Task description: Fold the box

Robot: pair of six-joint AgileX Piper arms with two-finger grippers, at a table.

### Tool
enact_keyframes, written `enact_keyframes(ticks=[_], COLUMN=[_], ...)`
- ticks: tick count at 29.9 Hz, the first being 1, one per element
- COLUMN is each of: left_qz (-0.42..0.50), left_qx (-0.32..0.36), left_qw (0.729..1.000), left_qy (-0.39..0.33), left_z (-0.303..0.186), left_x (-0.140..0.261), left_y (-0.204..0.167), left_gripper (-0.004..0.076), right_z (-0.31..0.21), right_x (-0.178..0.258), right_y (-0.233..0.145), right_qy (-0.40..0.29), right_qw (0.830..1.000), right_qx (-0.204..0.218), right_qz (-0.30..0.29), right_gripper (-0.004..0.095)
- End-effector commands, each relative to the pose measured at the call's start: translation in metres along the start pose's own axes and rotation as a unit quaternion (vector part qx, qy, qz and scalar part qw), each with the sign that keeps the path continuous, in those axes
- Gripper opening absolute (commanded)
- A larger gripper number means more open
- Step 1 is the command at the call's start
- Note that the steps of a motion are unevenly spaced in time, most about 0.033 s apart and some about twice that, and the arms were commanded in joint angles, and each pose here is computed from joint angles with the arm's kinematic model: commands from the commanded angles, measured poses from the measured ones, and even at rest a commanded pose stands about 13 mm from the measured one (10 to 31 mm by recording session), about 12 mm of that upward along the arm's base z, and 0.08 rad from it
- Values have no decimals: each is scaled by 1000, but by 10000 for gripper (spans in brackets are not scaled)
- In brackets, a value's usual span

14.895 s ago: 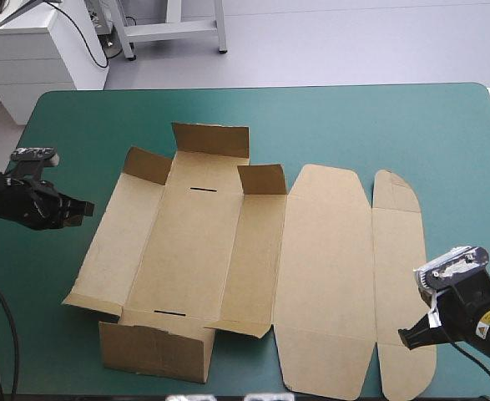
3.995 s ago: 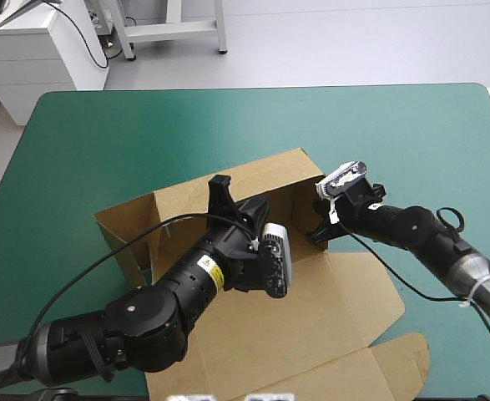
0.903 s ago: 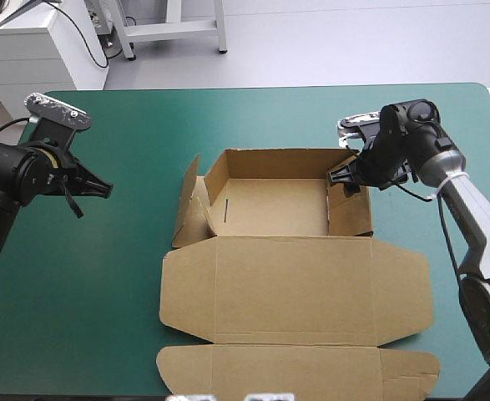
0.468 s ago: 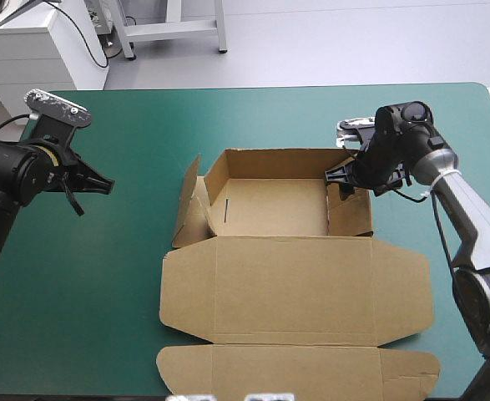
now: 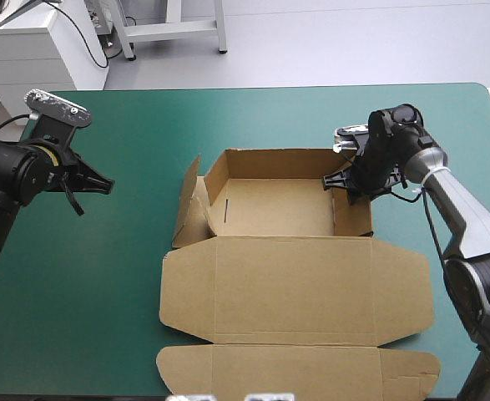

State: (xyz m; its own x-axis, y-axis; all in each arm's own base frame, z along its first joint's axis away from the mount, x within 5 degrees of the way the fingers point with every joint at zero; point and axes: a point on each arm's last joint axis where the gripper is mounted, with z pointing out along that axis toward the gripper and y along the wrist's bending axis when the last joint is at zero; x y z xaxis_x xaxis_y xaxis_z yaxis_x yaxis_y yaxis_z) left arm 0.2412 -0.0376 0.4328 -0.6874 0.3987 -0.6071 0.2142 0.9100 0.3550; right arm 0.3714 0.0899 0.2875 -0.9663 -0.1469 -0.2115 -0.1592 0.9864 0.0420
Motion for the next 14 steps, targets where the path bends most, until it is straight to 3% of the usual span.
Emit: enact_keyframes(ticks=[1,5,14], left_qz=[-9,-9,-18], left_qx=[-15,-15,-15], left_qw=[999,999,999], left_qy=[-44,-41,-38], left_z=[-15,-15,-15], left_x=[-5,-4,-4], left_y=[7,6,6], left_gripper=[7,8,8], right_z=[-26,-26,-34], right_x=[0,1,4], right_y=[-2,-2,1], right_qy=[-38,-37,-40], right_qw=[999,999,998], right_qx=[5,5,-10], right_qz=[-5,-8,-47], right_gripper=[103,-20,-21])
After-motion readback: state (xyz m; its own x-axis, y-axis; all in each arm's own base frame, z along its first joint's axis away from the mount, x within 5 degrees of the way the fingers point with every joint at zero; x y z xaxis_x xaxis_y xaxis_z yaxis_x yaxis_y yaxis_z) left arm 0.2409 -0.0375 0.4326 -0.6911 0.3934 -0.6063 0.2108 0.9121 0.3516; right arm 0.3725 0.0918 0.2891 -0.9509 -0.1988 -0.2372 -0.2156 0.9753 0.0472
